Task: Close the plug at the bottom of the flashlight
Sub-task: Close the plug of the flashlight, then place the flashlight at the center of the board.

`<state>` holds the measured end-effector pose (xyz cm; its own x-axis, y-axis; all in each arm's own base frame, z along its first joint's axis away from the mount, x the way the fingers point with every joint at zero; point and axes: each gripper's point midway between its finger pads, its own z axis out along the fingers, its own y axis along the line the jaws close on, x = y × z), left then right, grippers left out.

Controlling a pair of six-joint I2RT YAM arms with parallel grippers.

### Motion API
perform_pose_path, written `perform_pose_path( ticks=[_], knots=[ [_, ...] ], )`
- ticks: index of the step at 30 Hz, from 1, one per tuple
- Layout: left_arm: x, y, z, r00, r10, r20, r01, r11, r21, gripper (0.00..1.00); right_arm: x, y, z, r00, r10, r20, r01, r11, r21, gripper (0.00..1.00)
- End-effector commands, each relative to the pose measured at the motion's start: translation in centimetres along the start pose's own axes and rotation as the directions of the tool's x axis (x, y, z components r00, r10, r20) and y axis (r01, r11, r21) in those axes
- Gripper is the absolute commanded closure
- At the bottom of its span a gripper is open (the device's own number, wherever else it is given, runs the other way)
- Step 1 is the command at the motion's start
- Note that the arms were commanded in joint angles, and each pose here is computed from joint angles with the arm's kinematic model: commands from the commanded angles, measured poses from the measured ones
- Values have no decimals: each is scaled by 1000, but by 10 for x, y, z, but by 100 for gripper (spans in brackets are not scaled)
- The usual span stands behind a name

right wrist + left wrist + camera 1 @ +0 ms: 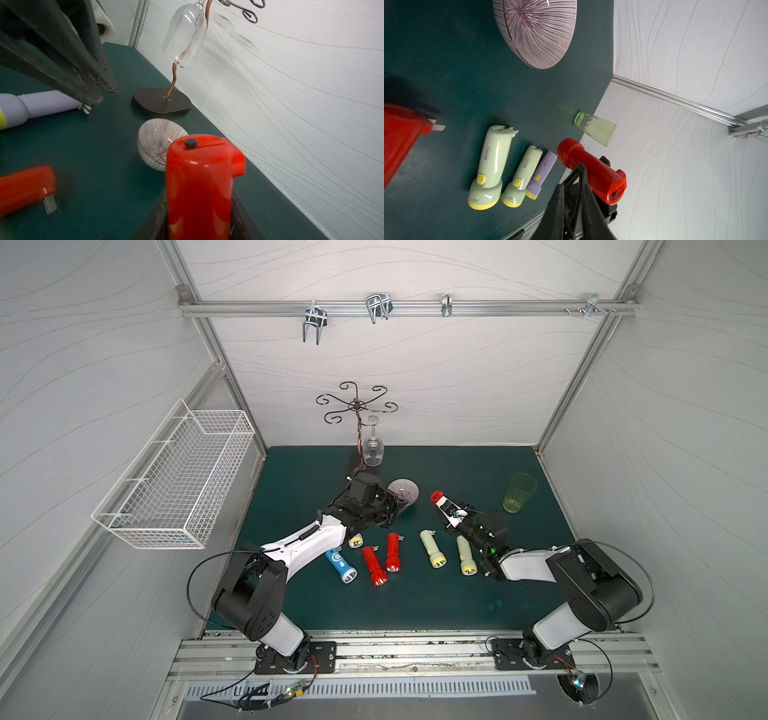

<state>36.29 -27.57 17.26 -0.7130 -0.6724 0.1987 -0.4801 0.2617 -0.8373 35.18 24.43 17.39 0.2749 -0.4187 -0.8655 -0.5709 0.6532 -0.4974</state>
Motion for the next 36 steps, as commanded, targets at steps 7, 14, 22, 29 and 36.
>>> perform_pose_path(
  ticks=[7,14,22,29,36],
  knots=[
    [-35,15,-44,970,216,109,-207,975,-83,48,-27,-34,-16,961,275,-11,-270,951,149,100],
    [-81,15,-87,893,386,232,-341,916,-210,1,-7,-48,-29,736,550,-395,-469,834,289,100],
    [-110,25,-101,755,597,271,-498,791,-356,0,-2,-34,-36,478,653,-588,-571,739,357,100],
    [-113,17,-107,724,639,260,-550,762,-342,0,28,-15,-30,252,642,-724,-554,709,436,100],
    [-113,14,-112,709,654,265,-568,751,-337,1,80,-11,-1,17,665,-747,-577,617,536,100]
  ],
)
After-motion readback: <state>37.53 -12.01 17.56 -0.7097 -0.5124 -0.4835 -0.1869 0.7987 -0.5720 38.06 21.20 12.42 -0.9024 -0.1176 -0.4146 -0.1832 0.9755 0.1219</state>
